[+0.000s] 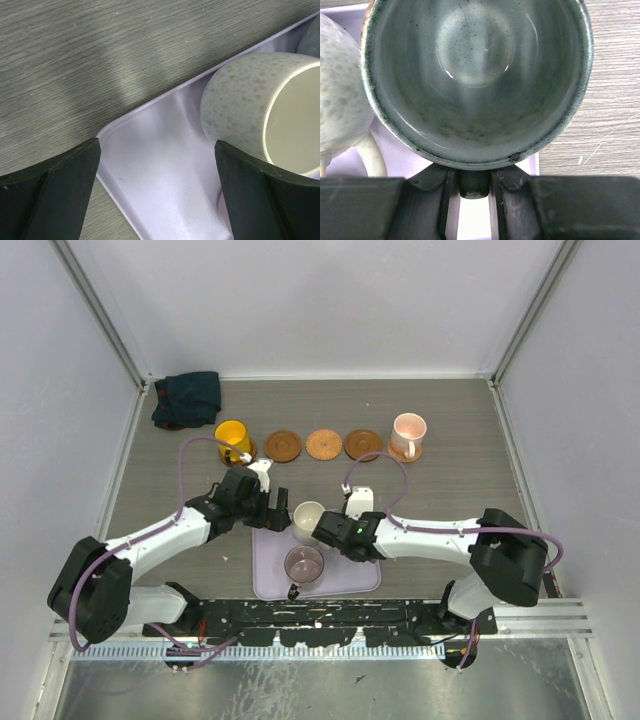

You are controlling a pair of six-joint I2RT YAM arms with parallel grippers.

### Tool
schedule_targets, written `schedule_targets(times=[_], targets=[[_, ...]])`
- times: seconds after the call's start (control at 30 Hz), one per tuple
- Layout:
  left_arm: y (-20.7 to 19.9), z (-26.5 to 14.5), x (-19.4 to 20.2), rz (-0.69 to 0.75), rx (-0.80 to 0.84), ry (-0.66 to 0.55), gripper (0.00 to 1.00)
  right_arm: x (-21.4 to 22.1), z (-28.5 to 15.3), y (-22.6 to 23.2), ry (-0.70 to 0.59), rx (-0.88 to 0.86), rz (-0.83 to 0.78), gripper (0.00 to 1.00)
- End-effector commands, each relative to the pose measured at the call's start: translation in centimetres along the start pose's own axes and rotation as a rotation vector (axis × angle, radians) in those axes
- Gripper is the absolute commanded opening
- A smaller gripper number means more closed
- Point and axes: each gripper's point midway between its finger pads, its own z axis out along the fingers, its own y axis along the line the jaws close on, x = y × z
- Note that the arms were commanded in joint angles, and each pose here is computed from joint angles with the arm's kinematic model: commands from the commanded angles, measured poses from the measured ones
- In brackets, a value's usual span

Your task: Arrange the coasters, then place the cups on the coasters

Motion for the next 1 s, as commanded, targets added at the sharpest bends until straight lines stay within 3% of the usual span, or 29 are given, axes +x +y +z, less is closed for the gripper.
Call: schedule_targets(times=[0.0,0.27,0.57,0.97], targets=[[-0.6,0.1,-1.1,0.014,0.032,-0.044,0.98,-1.9,-0.8,-0.7,-0.074,0.027,-0.045,0.0],[-0.4,-0.2,-1.2,0.012,0.021,-0.06,0.98,-9.3,-5.2,-0.9,-0.289,0.078,-0.089,0.01],[-0.2,0.0,-1.0,0.013,0.016,-0.059,0.98,-13.6,-7.1,-0.2,-0.409,0.095,-0.115,0.01],[-0.1,-0.1,-1.5,0.012,0.004,-0.077,0.99,-24.3,-2.5,-0.8,-0.454,0.086,-0.115,0.01]])
